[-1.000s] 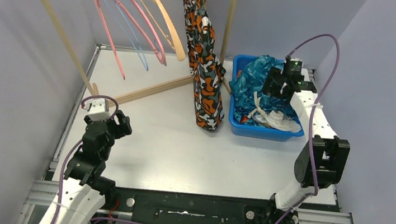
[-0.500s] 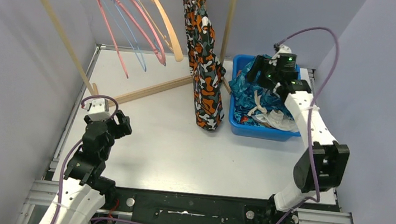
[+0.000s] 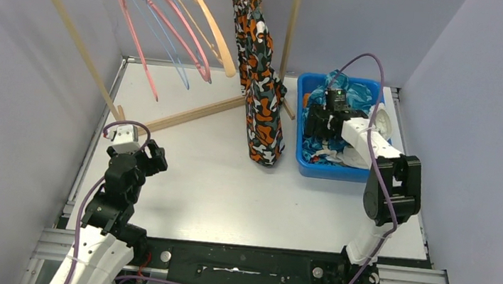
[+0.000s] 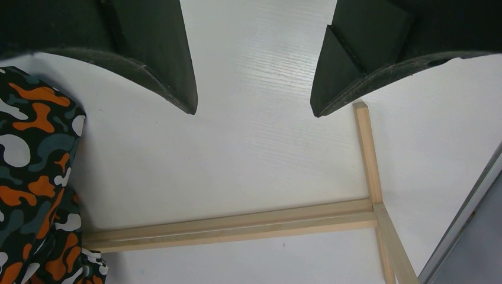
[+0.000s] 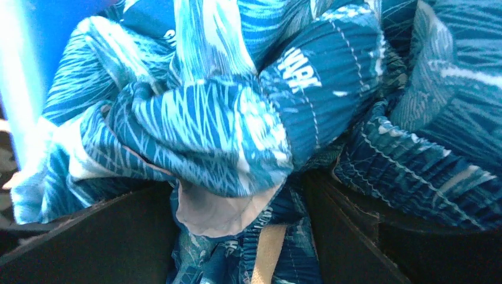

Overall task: Remove the shorts from the hanger
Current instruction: Place the shorts in the basket.

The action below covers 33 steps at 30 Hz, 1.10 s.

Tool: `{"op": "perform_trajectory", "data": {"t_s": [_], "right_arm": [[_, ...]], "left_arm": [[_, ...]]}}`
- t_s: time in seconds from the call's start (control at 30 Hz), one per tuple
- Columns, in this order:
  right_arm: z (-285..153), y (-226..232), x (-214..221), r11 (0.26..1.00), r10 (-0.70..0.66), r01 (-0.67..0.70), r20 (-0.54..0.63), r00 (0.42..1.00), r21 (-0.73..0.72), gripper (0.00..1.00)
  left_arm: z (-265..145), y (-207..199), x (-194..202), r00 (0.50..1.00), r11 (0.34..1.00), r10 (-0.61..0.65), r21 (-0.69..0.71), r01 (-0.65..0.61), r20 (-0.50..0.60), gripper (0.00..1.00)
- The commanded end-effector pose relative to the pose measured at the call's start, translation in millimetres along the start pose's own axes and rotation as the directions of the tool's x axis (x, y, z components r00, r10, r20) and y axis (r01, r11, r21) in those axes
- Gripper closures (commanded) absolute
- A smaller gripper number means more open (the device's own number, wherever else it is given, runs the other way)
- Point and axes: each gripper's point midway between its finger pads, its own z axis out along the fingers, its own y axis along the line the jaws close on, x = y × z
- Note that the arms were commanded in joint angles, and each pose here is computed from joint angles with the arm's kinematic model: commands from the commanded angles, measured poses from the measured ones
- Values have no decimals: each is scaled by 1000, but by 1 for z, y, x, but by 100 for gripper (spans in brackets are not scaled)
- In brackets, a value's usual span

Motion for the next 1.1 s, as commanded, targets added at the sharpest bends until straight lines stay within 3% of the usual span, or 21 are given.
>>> {"op": "perform_trajectory", "data": {"t_s": [0.0,0.13,0.23,0.37,0.43,0.53,0.73,0.87,1.07], "right_arm": [[-48,1,-15,999,-9,10,26,1000,-48,25],[-103,5,-55,996,31,-14,195,980,-90,23],[-136,-14,-72,999,53,-50,324,945,-19,21],[-154,-63,-68,975,94,-167,412,906,146,20],[-148,-86,-55,957,124,-215,396,910,196,21],[-121,-107,-18,940,169,-241,284,944,240,21],[-62,-83,72,973,190,-187,-10,982,134,22],[-66,-95,87,959,210,-207,8,978,195,23],[-107,-103,55,957,177,-209,168,970,199,20]], "left_arm": [[-4,-9,-26,997,999,-34,27,33,66,30],[-4,-8,-26,997,999,-36,26,35,70,30],[-4,-8,-26,997,999,-36,27,34,69,30],[-3,-9,-25,997,999,-34,28,32,63,30],[-3,-9,-25,997,999,-35,27,33,63,30],[-3,-8,-26,997,999,-36,26,35,65,30],[-2,-8,-24,998,999,-34,23,32,60,30],[-2,-8,-23,998,999,-34,23,33,56,30],[-2,-8,-24,998,999,-35,22,34,58,30]]}}
